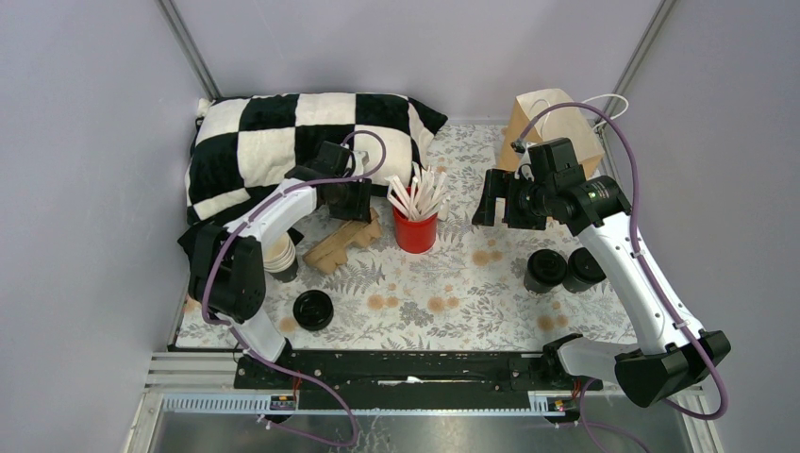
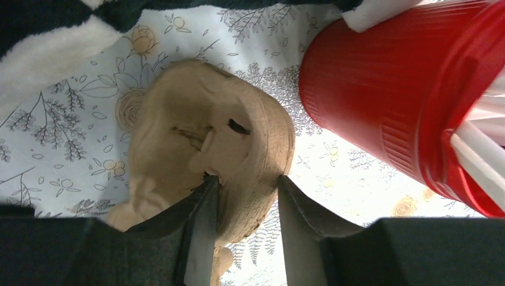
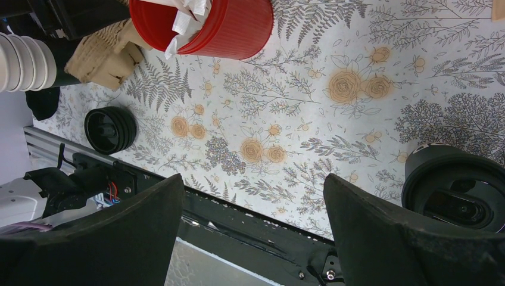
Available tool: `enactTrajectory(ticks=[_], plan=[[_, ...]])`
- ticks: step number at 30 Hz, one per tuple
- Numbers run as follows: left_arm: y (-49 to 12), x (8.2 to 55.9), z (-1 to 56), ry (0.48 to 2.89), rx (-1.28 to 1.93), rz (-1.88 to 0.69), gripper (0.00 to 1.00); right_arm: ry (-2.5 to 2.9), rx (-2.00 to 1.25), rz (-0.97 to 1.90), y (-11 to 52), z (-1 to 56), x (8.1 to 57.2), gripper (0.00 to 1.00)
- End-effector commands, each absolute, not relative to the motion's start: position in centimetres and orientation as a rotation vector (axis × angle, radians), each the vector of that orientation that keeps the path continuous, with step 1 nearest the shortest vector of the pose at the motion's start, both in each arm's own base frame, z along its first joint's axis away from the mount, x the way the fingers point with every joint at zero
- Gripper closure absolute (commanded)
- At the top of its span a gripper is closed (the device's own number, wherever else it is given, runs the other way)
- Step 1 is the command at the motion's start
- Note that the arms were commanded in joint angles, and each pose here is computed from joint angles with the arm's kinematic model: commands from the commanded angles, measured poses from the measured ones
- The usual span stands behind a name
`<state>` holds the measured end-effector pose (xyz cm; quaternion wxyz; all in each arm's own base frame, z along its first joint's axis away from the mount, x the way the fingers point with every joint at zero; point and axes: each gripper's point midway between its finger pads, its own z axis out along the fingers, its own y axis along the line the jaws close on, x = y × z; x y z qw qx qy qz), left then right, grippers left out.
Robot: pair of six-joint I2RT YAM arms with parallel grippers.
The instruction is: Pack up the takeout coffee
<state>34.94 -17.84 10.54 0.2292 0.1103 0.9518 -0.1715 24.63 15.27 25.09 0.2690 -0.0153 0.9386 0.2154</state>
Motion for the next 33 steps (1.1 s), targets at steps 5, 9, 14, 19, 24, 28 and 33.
enactTrajectory(ticks=[5, 9, 14, 19, 24, 28, 33], plan=[[-17.7, 37.1, 13.3, 2.493, 0.355, -0.438, 0.90, 2.519, -0.051, 0.596, 15.2, 25.7, 24.3, 0.08], [-17.6, 37.4, 14.3, 2.455, 0.356, -0.366, 1.00, 2.520, -0.054, 0.600, 15.4, 25.7, 24.4, 0.08], [-16.5, 38.6, 14.3, 2.431, 0.313, -0.134, 1.00, 2.523, -0.053, 0.602, 15.4, 25.6, 24.5, 0.08], [-16.9, 39.1, 13.5, 2.480, 0.291, -0.047, 0.95, 2.527, -0.054, 0.599, 15.4, 25.4, 24.3, 0.08], [-18.7, 37.8, 13.0, 2.546, 0.291, -0.204, 0.66, 2.527, -0.049, 0.593, 15.2, 25.3, 24.2, 0.08], [-18.7, 37.5, 13.1, 2.563, 0.264, -0.252, 0.58, 2.528, -0.044, 0.595, 15.2, 25.2, 24.1, 0.08], [-18.9, 37.5, 12.9, 2.579, 0.260, -0.297, 0.58, 2.534, -0.046, 0.601, 15.2, 25.0, 24.0, 0.08]])
